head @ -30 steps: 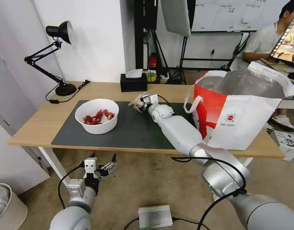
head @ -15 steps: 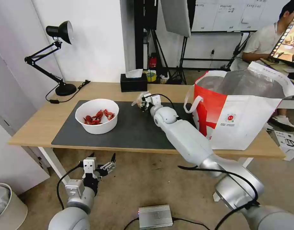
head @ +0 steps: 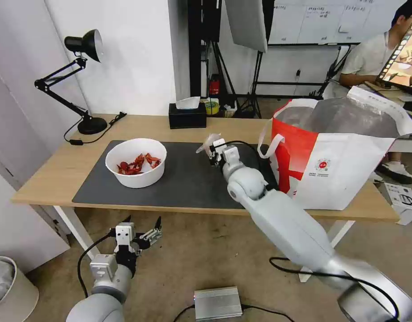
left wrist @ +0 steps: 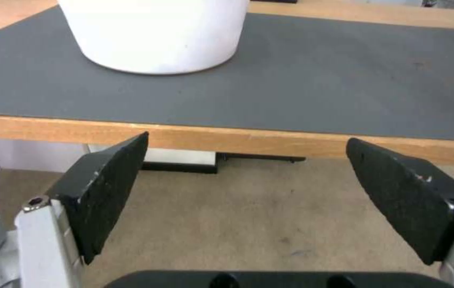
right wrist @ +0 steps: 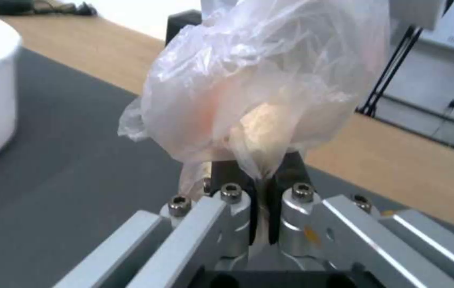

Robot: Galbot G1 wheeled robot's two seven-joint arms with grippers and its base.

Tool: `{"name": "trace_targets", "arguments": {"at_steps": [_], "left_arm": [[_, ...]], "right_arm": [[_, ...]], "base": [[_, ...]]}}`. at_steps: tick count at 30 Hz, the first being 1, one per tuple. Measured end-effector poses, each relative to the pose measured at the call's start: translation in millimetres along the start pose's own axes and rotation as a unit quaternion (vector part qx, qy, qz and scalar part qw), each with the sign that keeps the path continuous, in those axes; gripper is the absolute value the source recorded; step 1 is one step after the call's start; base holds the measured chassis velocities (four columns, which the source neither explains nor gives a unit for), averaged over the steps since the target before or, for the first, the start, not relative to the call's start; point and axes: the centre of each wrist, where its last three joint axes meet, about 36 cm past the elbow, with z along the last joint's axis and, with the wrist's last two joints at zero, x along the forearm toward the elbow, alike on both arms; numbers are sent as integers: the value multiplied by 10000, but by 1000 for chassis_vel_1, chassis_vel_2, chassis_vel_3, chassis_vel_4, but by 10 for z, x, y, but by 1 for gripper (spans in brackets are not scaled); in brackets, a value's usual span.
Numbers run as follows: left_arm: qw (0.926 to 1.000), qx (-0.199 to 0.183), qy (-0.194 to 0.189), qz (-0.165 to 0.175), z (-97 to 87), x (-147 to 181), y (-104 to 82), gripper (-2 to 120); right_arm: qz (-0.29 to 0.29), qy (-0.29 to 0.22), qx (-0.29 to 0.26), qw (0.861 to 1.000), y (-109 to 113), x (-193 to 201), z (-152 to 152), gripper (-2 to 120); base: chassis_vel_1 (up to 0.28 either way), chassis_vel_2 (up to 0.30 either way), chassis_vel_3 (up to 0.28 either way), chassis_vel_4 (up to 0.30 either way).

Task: Pick up the trash from the table and place it into the takeout bag.

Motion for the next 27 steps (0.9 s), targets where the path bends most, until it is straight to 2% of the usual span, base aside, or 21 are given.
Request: {"name": "trace_targets", "arguments": {"at_steps": [1, 3, 6, 11, 13, 21, 27], "left_arm": [[10000, 0, 0, 0, 0, 0, 0, 100], [10000, -1, -9, 9, -7, 6, -7, 100], [10000, -4, -23, 22, -13, 2, -13, 100], [10000, 3, -19, 50, 0, -22, -34, 100], [10000, 4, -10, 80, 19, -35, -65, 100], [9999, 22, -21, 156, 25, -40, -141, 100], [9999, 27, -3, 165, 43, -29, -176, 100]], "right_arm": [[0, 0, 0, 10000, 0, 0, 0, 3], [63, -222, -15, 9997, -44, 276, 55, 3], [150, -350, -42, 9993, -94, 490, 117, 2], [362, -589, -4, 9976, -240, 861, 276, 2], [497, -853, 40, 9951, -352, 1077, 305, 2], [653, -1515, 205, 9861, -601, 1417, 241, 2], [899, -1945, 472, 9756, -830, 1612, 58, 2]], "base": [[0, 0, 0, 0], [0, 0, 0, 0], [0, 0, 0, 0], [0, 0, 0, 0], [0, 0, 0, 0], [0, 0, 0, 0], [0, 0, 0, 0]]}}
